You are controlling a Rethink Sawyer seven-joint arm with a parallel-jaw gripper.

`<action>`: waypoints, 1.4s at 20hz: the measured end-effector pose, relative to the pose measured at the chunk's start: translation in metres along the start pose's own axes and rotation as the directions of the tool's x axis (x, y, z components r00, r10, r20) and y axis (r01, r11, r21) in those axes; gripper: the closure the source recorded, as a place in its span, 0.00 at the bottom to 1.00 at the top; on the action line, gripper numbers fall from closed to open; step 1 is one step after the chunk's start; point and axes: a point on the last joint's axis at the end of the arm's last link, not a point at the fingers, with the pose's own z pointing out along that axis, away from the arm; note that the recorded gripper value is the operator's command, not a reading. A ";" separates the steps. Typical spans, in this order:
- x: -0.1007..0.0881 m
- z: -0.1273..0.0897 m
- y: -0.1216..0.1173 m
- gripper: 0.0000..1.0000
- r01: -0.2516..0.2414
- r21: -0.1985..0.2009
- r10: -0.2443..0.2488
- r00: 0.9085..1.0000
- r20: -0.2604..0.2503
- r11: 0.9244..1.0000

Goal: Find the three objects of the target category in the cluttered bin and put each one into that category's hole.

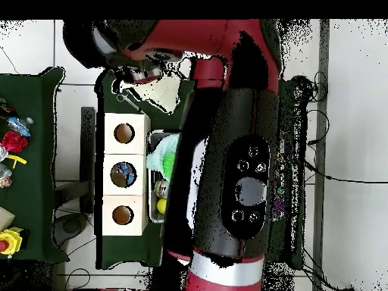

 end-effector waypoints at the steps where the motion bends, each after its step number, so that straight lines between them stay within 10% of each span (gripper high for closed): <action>1: 0.004 0.003 0.004 1.00 -0.010 -0.005 0.010 1.000 0.000 1.000; 12: 0.039 0.010 0.018 1.00 -0.064 -0.029 0.064 0.998 -0.018 0.998; 28: 0.072 -0.046 -0.005 1.00 -0.082 -0.063 0.076 0.992 -0.104 0.995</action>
